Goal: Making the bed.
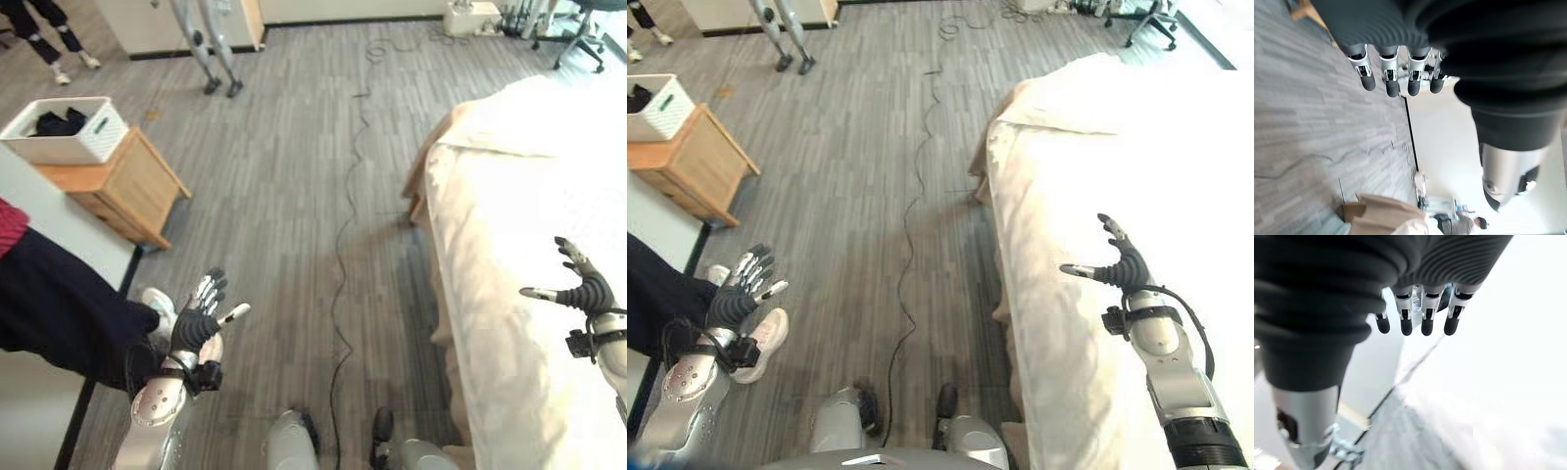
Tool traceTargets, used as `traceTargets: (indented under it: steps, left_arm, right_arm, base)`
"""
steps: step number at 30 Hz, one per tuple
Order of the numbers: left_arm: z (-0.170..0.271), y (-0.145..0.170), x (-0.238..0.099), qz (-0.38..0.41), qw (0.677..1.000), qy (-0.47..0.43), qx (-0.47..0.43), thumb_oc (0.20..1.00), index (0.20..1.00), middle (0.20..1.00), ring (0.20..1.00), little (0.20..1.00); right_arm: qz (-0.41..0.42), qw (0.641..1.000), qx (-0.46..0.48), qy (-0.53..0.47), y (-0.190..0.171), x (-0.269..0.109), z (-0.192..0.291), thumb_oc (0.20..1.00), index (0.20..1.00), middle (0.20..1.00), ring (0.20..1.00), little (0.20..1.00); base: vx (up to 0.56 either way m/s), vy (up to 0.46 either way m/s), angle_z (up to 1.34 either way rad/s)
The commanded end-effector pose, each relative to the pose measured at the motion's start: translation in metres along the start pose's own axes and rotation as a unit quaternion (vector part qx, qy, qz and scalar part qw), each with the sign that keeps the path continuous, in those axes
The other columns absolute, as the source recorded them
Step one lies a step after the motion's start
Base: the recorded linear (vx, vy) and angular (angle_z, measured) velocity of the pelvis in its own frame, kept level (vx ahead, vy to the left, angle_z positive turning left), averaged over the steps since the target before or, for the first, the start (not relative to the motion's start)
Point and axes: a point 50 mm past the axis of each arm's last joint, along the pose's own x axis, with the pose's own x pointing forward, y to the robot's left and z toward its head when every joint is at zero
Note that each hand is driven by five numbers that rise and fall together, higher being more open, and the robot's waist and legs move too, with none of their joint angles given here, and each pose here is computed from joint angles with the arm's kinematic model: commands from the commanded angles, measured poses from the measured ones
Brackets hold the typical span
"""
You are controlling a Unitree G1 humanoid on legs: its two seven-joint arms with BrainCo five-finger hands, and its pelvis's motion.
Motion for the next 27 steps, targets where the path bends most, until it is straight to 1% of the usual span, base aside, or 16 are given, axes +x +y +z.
traceTargets:
  steps: [1, 3, 8, 11, 14, 20, 24, 27]
  left_arm:
    - [0.021, 0.016, 0.001, 0.024, 0.998, -0.054, 0.021, 1.0, 1.0, 1.0, 1.0, 1.0]
    - [0.021, 0.015, 0.001, 0.032, 0.998, -0.055, 0.022, 1.0, 1.0, 1.0, 1.0, 1.0]
    - [0.013, 0.009, 0.002, 0.029, 0.998, -0.035, 0.037, 1.0, 1.0, 1.0, 1.0, 1.0]
    - [0.013, 0.002, 0.007, 0.011, 0.998, -0.033, 0.05, 1.0, 1.0, 1.0, 1.0, 1.0]
    - [0.018, -0.005, 0.013, -0.003, 0.998, -0.044, 0.054, 1.0, 1.0, 1.0, 1.0, 1.0]
    - [0.019, -0.007, 0.019, -0.016, 0.998, -0.044, 0.052, 1.0, 1.0, 1.0, 1.0, 1.0]
    - [0.02, 0.0, 0.022, -0.007, 0.997, -0.044, 0.057, 1.0, 1.0, 1.0, 1.0, 1.0]
    - [0.015, 0.005, 0.018, 0.003, 0.998, -0.033, 0.061, 1.0, 1.0, 1.0, 1.0, 1.0]
  right_arm:
    - [-0.052, 0.996, 0.014, -0.076, -0.022, 0.01, 0.03, 1.0, 1.0, 1.0, 1.0, 1.0]
    - [-0.052, 0.995, 0.029, -0.084, -0.013, 0.01, 0.033, 1.0, 1.0, 1.0, 1.0, 1.0]
    - [-0.001, 0.988, 0.091, -0.127, 0.034, 0.005, 0.055, 1.0, 1.0, 1.0, 1.0, 1.0]
    - [0.037, 0.981, 0.127, -0.145, 0.061, 0.003, 0.067, 1.0, 1.0, 1.0, 1.0, 1.0]
    - [0.059, 0.974, 0.136, -0.169, 0.075, 0.005, 0.081, 1.0, 1.0, 1.0, 1.0, 1.0]
    - [0.072, 0.97, 0.133, -0.192, 0.077, 0.011, 0.094, 1.0, 1.0, 1.0, 1.0, 1.0]
    - [0.071, 0.97, 0.132, -0.19, 0.073, 0.015, 0.095, 1.0, 1.0, 1.0, 1.0, 1.0]
    - [0.08, 0.97, 0.131, -0.187, 0.075, 0.014, 0.093, 1.0, 1.0, 1.0, 1.0, 1.0]
  base:
    - [0.19, 0.017, -0.27]
    - [0.29, 0.056, -0.39]
    - [0.36, 0.128, -0.31]
    - [0.3, 0.192, -0.32]
    - [0.19, 0.186, 0.09]
    - [0.26, 0.003, 0.68]
    - [0.35, -0.239, 0.72]
    - [0.32, -0.191, 0.41]
